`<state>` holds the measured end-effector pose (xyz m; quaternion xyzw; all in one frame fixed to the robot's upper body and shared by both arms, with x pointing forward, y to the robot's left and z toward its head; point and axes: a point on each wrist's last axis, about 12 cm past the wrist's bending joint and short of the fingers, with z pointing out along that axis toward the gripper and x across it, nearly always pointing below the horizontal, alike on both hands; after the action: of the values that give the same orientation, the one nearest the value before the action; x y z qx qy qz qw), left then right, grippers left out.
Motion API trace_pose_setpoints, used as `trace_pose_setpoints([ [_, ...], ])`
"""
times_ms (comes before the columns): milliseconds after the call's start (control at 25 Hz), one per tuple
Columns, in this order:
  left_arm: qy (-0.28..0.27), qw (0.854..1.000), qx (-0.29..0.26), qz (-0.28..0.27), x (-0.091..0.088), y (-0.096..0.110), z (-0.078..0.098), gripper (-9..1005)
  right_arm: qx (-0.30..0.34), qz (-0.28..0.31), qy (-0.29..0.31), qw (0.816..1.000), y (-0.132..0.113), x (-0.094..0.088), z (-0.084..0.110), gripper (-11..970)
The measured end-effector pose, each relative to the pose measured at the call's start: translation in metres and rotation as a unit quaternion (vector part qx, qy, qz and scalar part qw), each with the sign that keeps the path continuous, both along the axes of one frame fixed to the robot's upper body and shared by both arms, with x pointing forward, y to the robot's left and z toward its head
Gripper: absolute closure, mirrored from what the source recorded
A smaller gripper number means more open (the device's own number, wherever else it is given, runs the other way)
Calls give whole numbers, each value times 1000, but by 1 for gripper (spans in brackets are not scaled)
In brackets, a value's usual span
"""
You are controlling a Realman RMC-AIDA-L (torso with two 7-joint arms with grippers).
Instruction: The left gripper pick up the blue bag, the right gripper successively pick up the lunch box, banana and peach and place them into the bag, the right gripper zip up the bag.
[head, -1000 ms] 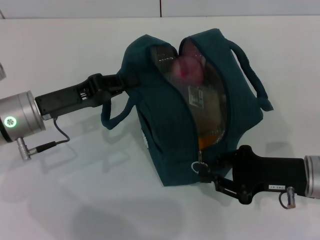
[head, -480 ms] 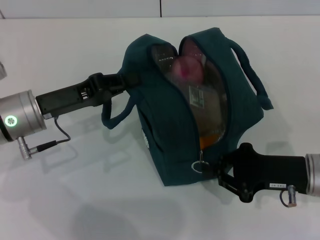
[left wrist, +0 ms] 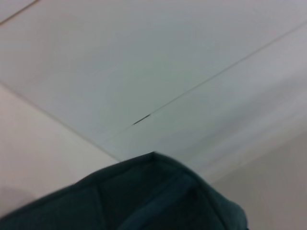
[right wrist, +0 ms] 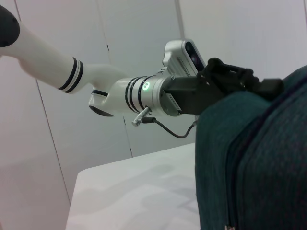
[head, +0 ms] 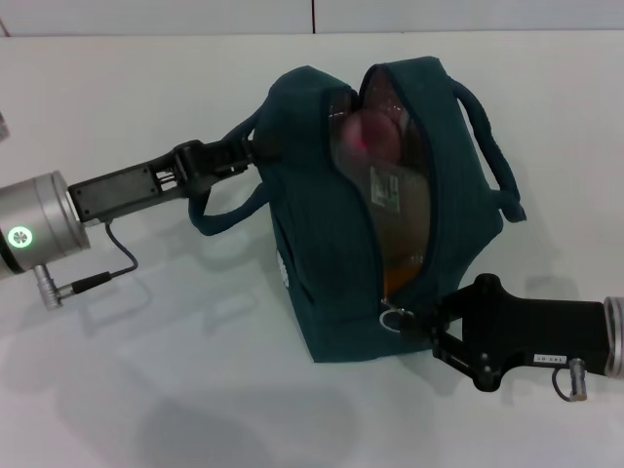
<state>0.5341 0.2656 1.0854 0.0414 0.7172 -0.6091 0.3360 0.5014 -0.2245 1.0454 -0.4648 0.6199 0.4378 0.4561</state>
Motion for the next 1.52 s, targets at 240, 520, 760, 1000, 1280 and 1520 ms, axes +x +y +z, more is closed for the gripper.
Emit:
trace_pose_setpoints([
  [240,-54,998,-6,29,-3,7,2,663,13,-5,-18,1000,-2,0,7,949],
  [520,-110,990,-13,83,-8,21,3,493,46,1,-48,998,-10,-4,21,947],
  [760,-148,983,-14,109,-9,25,4,208,76,-14,-75,994,-17,0,35,946],
  [1000,-163,979,-15,120,-10,24,2,106,94,-31,-87,991,-7,19,47,945],
  [1280,-162,979,-14,121,-11,25,1,107,86,-13,-63,994,4,18,42,943],
  [1520,-160,979,-13,123,-14,26,0,107,110,-20,-56,992,1,20,50,942],
])
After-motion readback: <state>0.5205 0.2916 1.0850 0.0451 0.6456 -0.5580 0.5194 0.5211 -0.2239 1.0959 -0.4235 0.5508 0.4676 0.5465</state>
